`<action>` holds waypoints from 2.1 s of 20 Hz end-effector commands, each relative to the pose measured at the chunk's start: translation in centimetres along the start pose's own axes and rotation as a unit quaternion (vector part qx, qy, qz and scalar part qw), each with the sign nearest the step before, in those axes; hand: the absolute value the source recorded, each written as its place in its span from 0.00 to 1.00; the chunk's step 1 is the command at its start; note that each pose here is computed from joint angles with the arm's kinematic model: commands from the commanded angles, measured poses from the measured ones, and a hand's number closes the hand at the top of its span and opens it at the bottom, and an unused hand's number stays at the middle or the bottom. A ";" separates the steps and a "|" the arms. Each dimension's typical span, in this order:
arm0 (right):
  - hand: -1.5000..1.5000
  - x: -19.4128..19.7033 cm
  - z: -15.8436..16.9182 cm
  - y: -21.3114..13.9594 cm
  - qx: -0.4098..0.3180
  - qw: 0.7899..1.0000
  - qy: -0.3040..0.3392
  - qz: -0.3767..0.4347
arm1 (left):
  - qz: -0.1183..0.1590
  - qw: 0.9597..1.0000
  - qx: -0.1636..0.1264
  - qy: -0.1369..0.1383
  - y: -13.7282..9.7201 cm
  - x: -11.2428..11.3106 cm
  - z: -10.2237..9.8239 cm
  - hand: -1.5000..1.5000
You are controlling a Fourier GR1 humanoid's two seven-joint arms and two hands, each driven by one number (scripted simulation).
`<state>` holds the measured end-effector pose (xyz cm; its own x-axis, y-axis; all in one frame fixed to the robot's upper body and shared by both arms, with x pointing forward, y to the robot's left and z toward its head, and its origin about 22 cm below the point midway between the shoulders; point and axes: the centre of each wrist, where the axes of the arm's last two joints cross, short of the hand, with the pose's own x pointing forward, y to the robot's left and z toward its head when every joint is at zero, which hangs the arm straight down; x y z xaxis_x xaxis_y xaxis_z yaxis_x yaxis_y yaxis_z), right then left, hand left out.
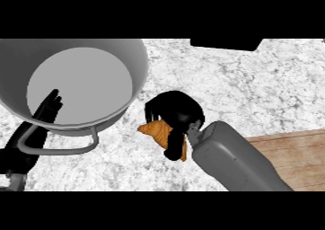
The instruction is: Pick the croissant from the cutting board and place it in the pot
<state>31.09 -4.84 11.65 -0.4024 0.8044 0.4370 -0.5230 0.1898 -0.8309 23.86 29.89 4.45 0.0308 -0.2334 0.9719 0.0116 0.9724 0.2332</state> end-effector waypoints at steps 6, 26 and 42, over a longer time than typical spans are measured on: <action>1.00 12.5 2.4 0.0 -0.218 0.973 -0.047 0.064 | -0.061 0.996 0.029 0.061 1.2 -2.1 0.0 0.50; 1.00 19.7 3.9 -5.0 -0.477 0.871 -0.041 -0.108 | -0.065 0.995 0.057 0.051 0.8 -1.2 -0.6 0.50; 1.00 16.0 -4.1 -9.8 -0.492 0.864 -0.012 -0.101 | -0.060 0.996 0.047 0.045 0.9 -0.3 -0.6 0.50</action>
<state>30.52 8.84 26.02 -0.4384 0.6979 0.5663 0.2958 0.7070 -0.6424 24.05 30.38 5.59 0.0323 -0.2943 0.9552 -0.0366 0.9547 0.2954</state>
